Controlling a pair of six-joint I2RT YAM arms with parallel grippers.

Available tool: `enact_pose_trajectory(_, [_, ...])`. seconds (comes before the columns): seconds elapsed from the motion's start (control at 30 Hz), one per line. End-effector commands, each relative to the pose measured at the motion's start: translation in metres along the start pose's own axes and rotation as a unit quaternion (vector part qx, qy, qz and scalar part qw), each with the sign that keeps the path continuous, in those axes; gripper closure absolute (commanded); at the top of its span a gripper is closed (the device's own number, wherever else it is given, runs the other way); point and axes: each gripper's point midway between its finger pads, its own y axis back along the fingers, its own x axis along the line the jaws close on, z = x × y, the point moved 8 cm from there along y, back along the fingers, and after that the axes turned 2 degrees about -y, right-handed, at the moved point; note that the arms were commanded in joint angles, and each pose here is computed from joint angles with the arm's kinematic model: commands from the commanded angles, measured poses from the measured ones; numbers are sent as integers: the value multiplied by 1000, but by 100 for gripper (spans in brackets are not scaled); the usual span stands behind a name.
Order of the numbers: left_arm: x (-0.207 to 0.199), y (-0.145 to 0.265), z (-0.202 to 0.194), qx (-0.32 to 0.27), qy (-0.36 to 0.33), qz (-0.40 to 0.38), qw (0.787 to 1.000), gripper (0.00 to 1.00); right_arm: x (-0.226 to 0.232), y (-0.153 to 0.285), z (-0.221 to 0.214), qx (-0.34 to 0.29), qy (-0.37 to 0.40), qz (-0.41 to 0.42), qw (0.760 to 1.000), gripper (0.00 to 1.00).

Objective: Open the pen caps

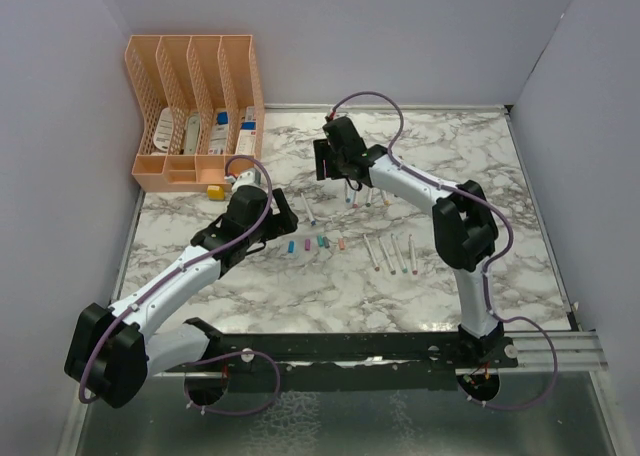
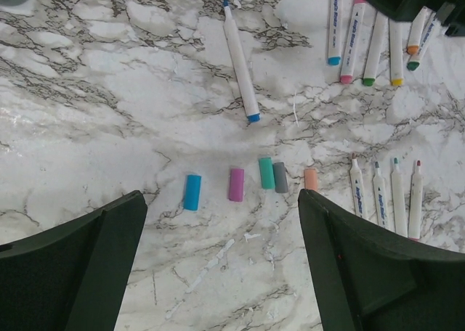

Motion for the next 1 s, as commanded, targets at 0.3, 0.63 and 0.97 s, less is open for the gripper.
enact_pose_trajectory(0.3, [2,2,2,-19,8,0,1000,12,-49,-43,-4,24,46,-84,995,45])
enact_pose_trajectory(0.63, [-1,0,4,-21,6,-3,1000,12,-58,-58,-21,49,44,-85,994,49])
enact_pose_trajectory(0.97, [-3,1,7,-28,9,-7,1000,12,-61,-66,-38,77,36,-75,994,55])
